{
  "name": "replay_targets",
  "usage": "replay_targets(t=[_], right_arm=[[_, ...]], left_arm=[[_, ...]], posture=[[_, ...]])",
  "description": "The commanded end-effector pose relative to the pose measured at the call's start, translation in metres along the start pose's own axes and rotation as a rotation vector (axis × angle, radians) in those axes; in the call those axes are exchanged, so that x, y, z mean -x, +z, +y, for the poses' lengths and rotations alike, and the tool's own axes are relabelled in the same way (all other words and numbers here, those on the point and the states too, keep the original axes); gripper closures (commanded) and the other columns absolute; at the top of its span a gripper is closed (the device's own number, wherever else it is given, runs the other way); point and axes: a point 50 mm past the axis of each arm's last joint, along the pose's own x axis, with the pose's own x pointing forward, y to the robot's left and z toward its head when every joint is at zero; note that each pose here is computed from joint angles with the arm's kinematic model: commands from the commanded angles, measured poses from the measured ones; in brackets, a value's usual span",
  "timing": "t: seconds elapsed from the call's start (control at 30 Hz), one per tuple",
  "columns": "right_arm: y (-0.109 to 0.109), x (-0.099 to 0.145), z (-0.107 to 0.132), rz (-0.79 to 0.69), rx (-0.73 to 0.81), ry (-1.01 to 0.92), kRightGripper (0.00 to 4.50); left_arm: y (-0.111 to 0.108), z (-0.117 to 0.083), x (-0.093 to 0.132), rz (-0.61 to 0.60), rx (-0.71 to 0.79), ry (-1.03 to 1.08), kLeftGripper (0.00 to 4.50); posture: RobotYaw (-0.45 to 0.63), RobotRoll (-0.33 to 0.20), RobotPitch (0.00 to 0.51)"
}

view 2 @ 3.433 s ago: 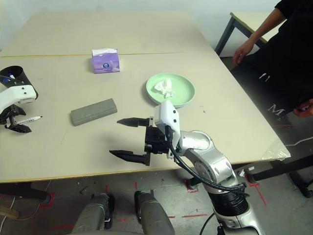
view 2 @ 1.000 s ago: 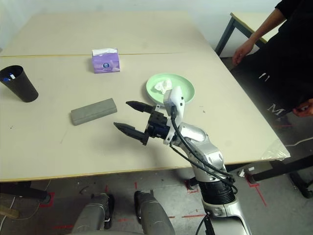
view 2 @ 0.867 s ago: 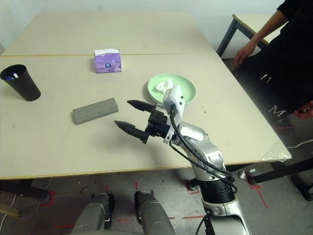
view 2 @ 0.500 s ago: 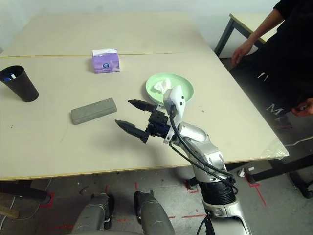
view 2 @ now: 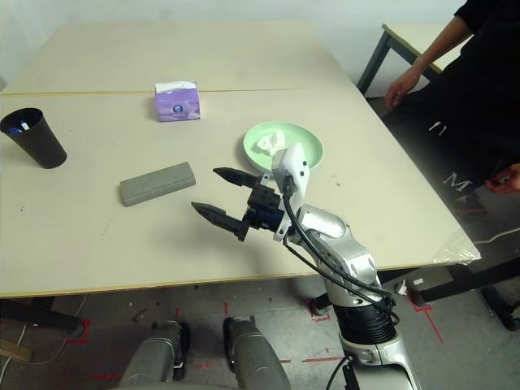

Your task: Organize and tidy the items on the table.

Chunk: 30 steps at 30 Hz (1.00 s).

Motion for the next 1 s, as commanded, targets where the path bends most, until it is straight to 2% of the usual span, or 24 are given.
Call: replay_targets(t=[0.03,0.37,0.73,0.77,1.0], right_arm=[[0.001,0.003,0.002,0.007,0.001,0.003,0.0],[0.004,0.004,0.003,0.009,0.007,0.011,0.0],[0.005,0.002,0.004,0.008,0.004,0.018,0.0],[0.004,0.002,0.004,0.008,0.003,0.018,0.0],[0.003,0.003,0.004,0.013,0.001,0.016,0.0]], left_arm=[[-0.013,-0.004,0.002,0.044,-0.006,-0.006,4.25],[-0.039,-0.013,0.008,0.132,-0.025,-0.029,4.25],[-0.041,-0.013,0.008,0.132,-0.018,-0.014,4.25],[-0.041,-0.013,0.008,0.126,-0.014,-0.014,3.52],[-0.039,-0.014,0.007,0.103,0.012,-0.012,1.18]], posture=[[-0.07,0.0,0.161],[-0.07,0.0,0.165],[-0.07,0.0,0.165],[-0.07,0.0,0.164],[-0.07,0.0,0.162]])
